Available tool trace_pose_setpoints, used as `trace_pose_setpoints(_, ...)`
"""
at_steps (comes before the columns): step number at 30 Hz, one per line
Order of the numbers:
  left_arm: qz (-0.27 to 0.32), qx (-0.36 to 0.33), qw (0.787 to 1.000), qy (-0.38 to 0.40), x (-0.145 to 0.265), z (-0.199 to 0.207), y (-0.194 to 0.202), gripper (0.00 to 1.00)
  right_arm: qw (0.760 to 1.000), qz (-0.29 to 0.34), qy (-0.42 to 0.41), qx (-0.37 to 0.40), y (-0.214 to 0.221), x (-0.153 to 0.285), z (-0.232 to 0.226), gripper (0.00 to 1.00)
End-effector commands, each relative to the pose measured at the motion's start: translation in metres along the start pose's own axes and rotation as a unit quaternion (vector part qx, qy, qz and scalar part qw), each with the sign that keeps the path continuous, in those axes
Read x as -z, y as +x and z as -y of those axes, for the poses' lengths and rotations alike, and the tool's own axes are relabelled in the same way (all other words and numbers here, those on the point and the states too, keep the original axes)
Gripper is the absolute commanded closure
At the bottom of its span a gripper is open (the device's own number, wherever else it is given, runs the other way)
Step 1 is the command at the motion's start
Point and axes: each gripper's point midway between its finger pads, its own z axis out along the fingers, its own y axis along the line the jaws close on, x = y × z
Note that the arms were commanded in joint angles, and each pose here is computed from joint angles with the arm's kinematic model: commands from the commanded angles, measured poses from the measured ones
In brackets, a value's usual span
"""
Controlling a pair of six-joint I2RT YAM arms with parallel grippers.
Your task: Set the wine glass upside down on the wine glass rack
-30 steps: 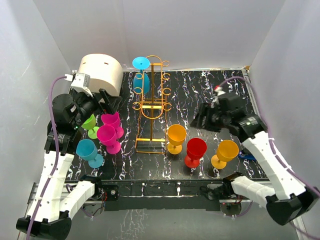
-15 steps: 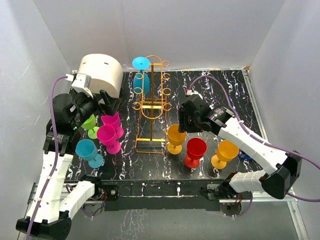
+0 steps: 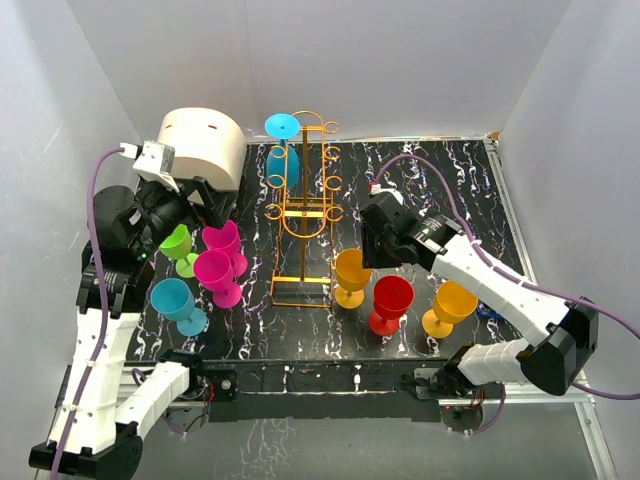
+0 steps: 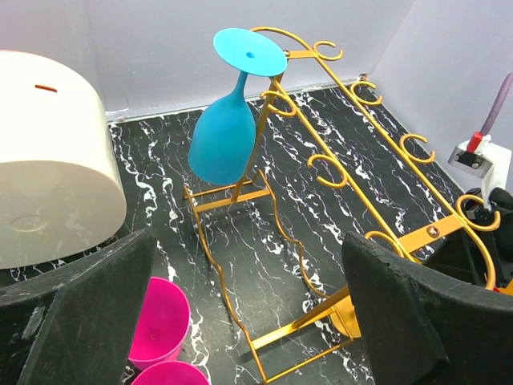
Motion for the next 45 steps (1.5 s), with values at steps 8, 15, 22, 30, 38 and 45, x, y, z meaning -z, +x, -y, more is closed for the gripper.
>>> trace_pose_setpoints(8, 0.020, -0.022, 1.000, 0.005, 0.012, 0.010, -0.022, 0.01, 1.000, 0.018, 0.020, 0.015, -0.007, -0.023, 0.000, 0.94)
trace_pose_setpoints(15, 0.047, -0.030, 0.998, 0.024, 0.022, 0.023, -0.048, 0.01, 0.997, 0.077, 0.031, 0.006, -0.028, -0.012, 0.006, 1.00)
trace_pose_setpoints(22, 0.072, -0.009, 0.991, 0.114, 0.033, 0.063, -0.077, 0.01, 0.982, 0.174, 0.063, -0.028, -0.058, 0.026, 0.028, 1.00)
trace_pose_setpoints(30, 0.079, 0.052, 0.955, 0.281, 0.039, 0.124, -0.098, 0.01, 0.948, 0.283, 0.091, -0.115, -0.077, 0.086, 0.065, 1.00)
trace_pose_setpoints(38, 0.077, 0.128, 0.917, 0.369, 0.037, 0.154, -0.115, 0.01, 0.893, 0.383, 0.072, -0.227, -0.084, 0.153, 0.098, 1.00)
trace_pose_setpoints(45, 0.064, 0.235, 0.896, 0.372, 0.017, 0.160, -0.124, 0.02, 0.842, 0.460, -0.022, -0.281, -0.101, 0.209, 0.098, 1.00)
